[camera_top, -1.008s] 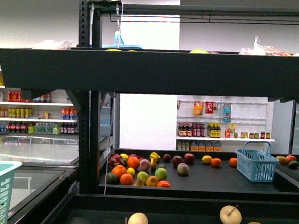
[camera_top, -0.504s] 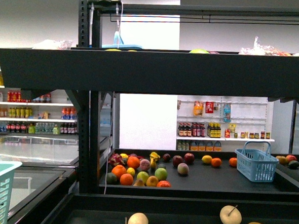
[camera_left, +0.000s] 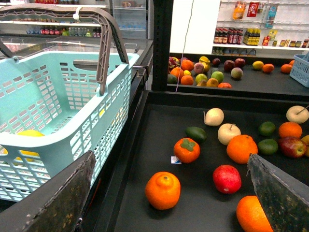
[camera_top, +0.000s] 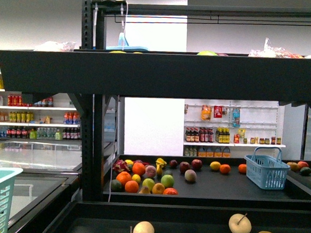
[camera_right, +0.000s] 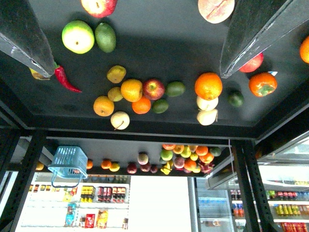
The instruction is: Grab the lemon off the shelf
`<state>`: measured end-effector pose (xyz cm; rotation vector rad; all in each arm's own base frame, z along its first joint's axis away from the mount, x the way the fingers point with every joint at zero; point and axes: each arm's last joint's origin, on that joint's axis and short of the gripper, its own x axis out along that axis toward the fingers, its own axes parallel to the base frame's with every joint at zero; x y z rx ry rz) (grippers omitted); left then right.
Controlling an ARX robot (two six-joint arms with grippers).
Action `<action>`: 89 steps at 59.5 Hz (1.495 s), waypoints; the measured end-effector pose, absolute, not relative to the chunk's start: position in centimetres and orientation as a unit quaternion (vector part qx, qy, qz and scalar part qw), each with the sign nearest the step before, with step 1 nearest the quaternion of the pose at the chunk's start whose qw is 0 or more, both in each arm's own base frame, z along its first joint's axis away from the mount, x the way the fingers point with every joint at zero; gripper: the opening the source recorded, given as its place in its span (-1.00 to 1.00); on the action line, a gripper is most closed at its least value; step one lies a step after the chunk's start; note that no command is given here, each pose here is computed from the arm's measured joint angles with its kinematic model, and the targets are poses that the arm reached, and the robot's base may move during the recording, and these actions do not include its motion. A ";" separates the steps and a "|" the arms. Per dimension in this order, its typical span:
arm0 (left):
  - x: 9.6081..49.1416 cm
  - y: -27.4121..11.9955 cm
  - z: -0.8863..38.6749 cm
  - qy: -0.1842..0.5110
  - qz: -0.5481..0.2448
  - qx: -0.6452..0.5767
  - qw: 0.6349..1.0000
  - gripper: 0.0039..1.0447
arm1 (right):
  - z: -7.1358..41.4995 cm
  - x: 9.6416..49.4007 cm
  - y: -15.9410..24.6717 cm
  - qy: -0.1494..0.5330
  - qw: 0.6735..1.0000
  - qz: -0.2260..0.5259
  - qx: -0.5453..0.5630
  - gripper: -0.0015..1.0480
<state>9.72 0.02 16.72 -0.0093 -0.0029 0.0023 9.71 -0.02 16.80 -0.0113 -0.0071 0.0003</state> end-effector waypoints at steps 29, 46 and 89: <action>9.7 0.0 16.7 -0.001 0.001 -0.005 1.000 0.86 | 16.8 9.7 0.0 -0.004 1.000 0.000 -0.006 0.95; 9.7 0.0 16.7 -0.001 0.001 -0.005 1.000 0.86 | 16.8 9.7 0.0 -0.004 1.000 0.000 -0.006 0.95; 9.7 0.0 16.7 -0.001 0.001 -0.005 1.000 0.86 | 16.8 9.7 0.0 -0.004 1.000 0.000 -0.006 0.95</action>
